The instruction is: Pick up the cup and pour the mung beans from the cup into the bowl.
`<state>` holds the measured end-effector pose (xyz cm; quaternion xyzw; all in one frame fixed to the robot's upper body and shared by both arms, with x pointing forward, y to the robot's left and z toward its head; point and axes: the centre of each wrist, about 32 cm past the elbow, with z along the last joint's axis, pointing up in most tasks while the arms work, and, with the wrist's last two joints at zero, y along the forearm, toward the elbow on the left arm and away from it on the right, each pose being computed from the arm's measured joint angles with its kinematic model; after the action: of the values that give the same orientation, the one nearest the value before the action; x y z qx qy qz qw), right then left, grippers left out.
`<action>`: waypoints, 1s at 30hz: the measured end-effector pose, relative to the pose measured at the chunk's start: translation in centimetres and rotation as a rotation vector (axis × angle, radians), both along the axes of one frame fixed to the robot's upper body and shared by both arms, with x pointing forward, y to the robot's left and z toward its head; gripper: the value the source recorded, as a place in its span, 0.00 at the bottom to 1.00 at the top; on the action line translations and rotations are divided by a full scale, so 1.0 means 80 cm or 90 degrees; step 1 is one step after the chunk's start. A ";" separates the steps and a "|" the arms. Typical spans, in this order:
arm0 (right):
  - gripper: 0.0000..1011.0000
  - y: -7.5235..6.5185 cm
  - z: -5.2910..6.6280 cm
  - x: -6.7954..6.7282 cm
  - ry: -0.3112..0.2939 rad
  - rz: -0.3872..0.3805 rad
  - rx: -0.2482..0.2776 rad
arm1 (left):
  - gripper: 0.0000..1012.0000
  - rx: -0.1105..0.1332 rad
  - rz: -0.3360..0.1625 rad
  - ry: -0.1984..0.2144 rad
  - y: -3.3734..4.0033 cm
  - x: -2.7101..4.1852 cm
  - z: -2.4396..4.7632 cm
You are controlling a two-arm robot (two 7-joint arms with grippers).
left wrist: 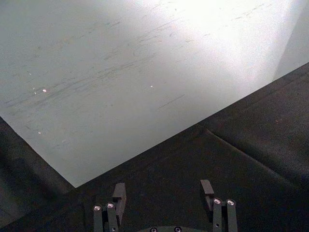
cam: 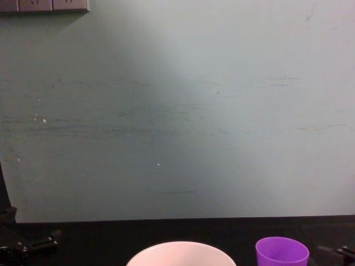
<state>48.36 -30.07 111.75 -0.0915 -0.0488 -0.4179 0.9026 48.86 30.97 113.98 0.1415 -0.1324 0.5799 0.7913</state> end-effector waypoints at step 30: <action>0.99 0.028 -0.006 0.043 0.040 0.023 0.051 | 0.99 0.000 0.000 0.000 0.0000 0.0000 0.0000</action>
<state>51.84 -27.84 111.24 -0.0677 -0.0054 -0.4001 0.9140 48.86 30.97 113.98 0.1415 -0.1325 0.5799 0.7913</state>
